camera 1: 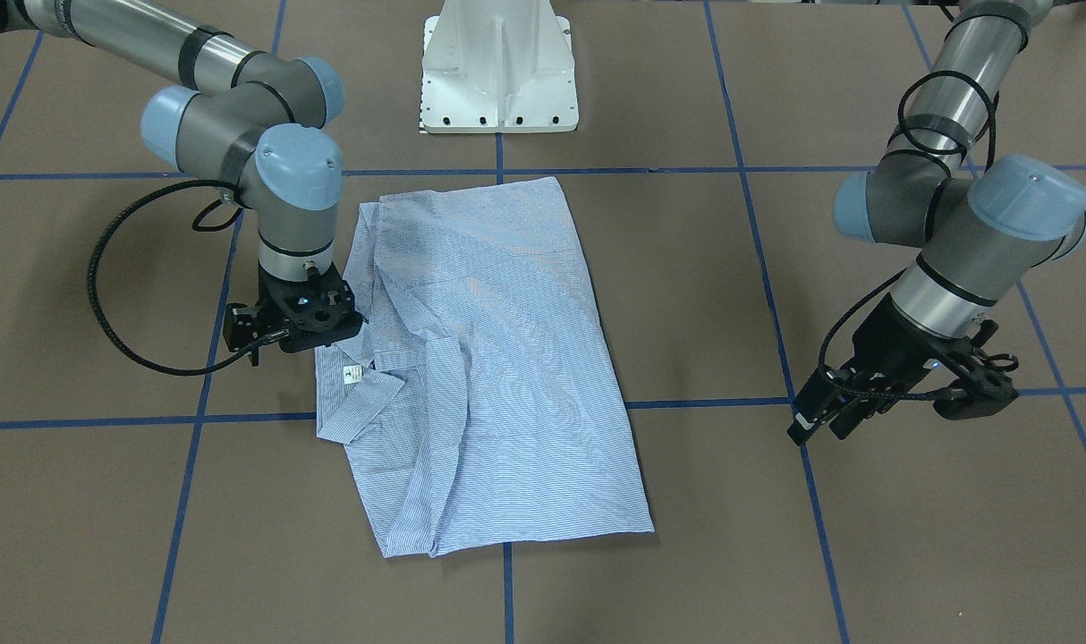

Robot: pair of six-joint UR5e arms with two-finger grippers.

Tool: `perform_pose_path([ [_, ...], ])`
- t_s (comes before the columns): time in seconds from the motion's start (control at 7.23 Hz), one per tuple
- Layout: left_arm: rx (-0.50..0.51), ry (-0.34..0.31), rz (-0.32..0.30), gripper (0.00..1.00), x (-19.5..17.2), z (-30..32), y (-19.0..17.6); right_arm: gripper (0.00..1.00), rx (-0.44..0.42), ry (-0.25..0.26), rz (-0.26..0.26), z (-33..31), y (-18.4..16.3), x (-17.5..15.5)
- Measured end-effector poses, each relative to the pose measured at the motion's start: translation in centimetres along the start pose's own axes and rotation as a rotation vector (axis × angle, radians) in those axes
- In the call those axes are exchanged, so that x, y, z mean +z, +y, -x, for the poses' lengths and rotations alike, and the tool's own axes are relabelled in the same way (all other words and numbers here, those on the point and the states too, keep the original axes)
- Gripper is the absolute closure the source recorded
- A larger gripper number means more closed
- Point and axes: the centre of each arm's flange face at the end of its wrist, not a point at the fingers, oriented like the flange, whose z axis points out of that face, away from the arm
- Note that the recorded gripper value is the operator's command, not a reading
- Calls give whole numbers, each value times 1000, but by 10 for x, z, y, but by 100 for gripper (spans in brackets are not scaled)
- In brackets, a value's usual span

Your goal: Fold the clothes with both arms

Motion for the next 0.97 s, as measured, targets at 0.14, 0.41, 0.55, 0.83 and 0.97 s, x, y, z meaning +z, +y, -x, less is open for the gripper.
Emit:
perform_pose_path([
  [0.14, 0, 3, 1, 26, -2, 0, -1, 0, -1, -13, -5, 2, -5, -7],
  [0.41, -2, 3, 4, 26, -3, 1, -2, 0, 55, -69, -25, 52, -10, -30],
  [0.55, -3, 1, 5, 26, -3, 3, -2, 0, 80, -94, -31, 77, -8, -39],
  [0.83, -5, -1, 5, 26, -3, 6, -1, 0, 88, -107, -32, 113, 7, -43],
  [0.97, -4, -1, 5, 26, -4, 6, -1, 0, 82, -104, -31, 121, 14, -40],
])
